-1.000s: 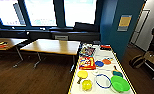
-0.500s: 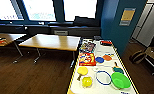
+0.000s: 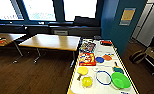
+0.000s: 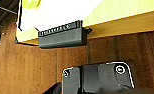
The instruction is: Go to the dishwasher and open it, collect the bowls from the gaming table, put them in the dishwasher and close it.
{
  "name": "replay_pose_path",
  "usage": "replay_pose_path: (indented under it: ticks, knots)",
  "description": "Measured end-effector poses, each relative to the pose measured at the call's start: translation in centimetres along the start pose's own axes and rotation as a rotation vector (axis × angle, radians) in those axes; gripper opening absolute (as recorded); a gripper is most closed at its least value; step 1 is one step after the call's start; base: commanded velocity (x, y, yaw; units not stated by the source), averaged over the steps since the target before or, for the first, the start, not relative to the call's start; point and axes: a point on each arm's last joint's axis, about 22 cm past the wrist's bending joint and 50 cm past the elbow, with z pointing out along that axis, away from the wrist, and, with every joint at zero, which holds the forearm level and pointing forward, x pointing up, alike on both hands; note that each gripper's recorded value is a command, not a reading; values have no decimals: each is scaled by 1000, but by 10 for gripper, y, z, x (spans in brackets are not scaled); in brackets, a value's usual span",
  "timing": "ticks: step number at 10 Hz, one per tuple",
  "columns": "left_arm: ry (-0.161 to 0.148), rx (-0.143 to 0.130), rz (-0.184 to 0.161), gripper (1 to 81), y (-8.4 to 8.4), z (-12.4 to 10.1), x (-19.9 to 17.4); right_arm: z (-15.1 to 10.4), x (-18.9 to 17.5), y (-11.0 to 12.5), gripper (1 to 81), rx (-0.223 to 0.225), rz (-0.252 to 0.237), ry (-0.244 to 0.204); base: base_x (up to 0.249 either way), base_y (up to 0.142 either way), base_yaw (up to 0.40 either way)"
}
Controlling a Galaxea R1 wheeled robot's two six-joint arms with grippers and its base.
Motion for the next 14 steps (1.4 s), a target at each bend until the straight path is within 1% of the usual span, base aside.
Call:
replay_pose_path:
  ticks: [1, 2, 3, 5, 6, 8, 9, 10, 11, 12, 13, 14]
  knots:
    - [-3, -9, -3, 811, 5, 4, -1, -1, 17, -10, 811, 17, 0, 8, 0, 0, 0]
    - [-9, -12, -10, 811, 6, 6, -4, -11, 41, -11, 811, 9, 7, 22, 0, 0, 0]
    - [-23, -5, -20, 811, 3, 7, -9, -13, 48, -7, 811, -2, 20, 16, 0, 0, 0]
    - [-58, 6, -49, 811, -3, 11, -20, -10, 72, -2, 811, -8, 78, -6, 0, 0, 0]
    - [-62, 0, -54, 811, 0, 15, -20, -11, 80, 2, 811, -16, 97, -10, 0, 0, 0]
    - [-52, -8, -53, 811, 4, 21, -13, -18, 97, 10, 811, -33, 120, -2, 0, 0, 0]
    - [-48, -12, -72, 811, 6, 23, -9, -23, 110, 9, 811, -31, 123, 12, 0, 0, 0]
    - [-45, -20, -106, 811, 11, 27, -7, -26, 119, 7, 811, -27, 130, 18, 0, 0, 0]
    - [-40, -28, -133, 811, 15, 31, -1, -28, 125, 10, 811, -31, 142, 16, 0, 0, 0]
    - [-30, -30, -140, 811, 16, 32, 7, -33, 131, 16, 811, -44, 150, 17, 0, 0, 0]
    - [-28, -32, -136, 811, 17, 33, 10, -38, 137, 21, 811, -54, 153, 21, 0, 0, 0]
    - [-44, -35, -129, 811, 19, 37, 9, -47, 142, 24, 811, -57, 156, 31, 0, 0, 0]
